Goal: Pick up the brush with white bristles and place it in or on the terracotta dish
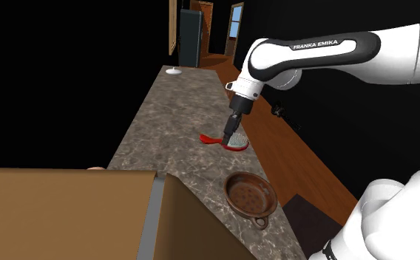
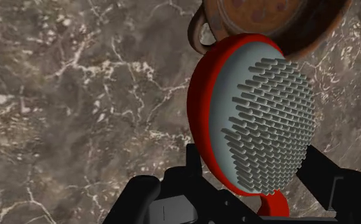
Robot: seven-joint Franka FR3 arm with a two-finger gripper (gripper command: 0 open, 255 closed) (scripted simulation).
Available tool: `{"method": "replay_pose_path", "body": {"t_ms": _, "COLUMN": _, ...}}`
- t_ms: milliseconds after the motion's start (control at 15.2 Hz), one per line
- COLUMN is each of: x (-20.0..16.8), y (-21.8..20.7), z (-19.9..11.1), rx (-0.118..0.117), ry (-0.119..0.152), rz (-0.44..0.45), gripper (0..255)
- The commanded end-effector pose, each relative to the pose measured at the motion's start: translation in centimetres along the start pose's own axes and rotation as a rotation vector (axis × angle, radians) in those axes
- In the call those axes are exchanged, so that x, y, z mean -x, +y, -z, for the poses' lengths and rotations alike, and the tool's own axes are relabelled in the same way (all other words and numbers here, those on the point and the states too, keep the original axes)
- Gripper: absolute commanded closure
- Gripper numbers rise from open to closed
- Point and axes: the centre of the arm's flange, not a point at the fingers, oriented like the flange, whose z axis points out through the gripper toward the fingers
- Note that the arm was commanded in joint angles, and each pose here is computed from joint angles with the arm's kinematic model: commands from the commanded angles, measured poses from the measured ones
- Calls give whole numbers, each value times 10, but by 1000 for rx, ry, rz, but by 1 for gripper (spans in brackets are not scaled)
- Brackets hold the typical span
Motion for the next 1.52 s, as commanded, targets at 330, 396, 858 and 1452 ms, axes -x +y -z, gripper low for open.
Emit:
{"method": "replay_pose_path", "body": {"t_ms": 330, "x": 80, "y": -47, "z": -8, "rx": 0, "ry": 0, "rz": 0, "gripper": 255}}
{"method": "replay_pose_path", "body": {"t_ms": 396, "x": 91, "y": -54, "z": -9, "rx": 0, "ry": 0, "rz": 0, "gripper": 255}}
{"method": "replay_pose_path", "body": {"t_ms": 858, "x": 135, "y": -74, "z": -27, "rx": 0, "ry": 0, "rz": 0, "gripper": 255}}
{"method": "replay_pose_path", "body": {"t_ms": 1452, "x": 141, "y": -57, "z": -71, "rx": 0, "ry": 0, "rz": 0, "gripper": 255}}
